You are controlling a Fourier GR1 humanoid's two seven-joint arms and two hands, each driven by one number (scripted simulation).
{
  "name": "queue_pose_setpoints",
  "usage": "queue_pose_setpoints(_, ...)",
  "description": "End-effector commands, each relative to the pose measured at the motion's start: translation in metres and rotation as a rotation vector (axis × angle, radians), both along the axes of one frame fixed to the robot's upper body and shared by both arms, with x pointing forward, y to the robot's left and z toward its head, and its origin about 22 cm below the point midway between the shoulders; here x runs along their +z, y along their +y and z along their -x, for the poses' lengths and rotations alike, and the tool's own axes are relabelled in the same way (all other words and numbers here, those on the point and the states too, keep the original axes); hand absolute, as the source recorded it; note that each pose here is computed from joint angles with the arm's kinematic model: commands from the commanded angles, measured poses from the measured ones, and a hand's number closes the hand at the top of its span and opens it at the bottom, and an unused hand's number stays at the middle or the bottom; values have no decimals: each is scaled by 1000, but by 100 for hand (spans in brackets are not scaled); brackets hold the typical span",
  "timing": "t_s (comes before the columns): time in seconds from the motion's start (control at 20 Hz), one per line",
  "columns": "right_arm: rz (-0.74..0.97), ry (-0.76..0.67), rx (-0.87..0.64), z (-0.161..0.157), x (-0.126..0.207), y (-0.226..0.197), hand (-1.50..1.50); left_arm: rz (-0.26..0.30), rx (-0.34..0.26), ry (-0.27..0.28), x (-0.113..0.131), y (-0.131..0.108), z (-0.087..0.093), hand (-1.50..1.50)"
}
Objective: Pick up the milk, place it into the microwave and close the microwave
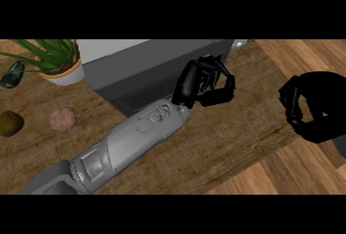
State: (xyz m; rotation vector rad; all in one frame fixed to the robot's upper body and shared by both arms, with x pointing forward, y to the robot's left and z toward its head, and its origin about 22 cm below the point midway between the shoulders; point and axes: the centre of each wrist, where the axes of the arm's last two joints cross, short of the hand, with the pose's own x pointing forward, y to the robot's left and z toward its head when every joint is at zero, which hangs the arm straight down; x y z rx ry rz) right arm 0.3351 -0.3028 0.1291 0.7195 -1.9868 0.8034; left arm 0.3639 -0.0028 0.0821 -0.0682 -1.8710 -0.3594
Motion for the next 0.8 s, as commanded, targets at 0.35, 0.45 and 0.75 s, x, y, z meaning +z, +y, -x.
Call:
queue_pose_setpoints(0.35, -11, -41, 185, 11, 12, 21, 150, 9, -1, -24, 13, -18, -1, 150)
queue_pose_setpoints(0.45, -8, -32, 198, 14, 10, 25, 150, 3, -1, -29, 13, -19, 0, 150)
queue_pose_setpoints(0.75, -13, -35, 231, 21, 13, 32, 150, 17, 25, -28, 11, -18, 1, 150)
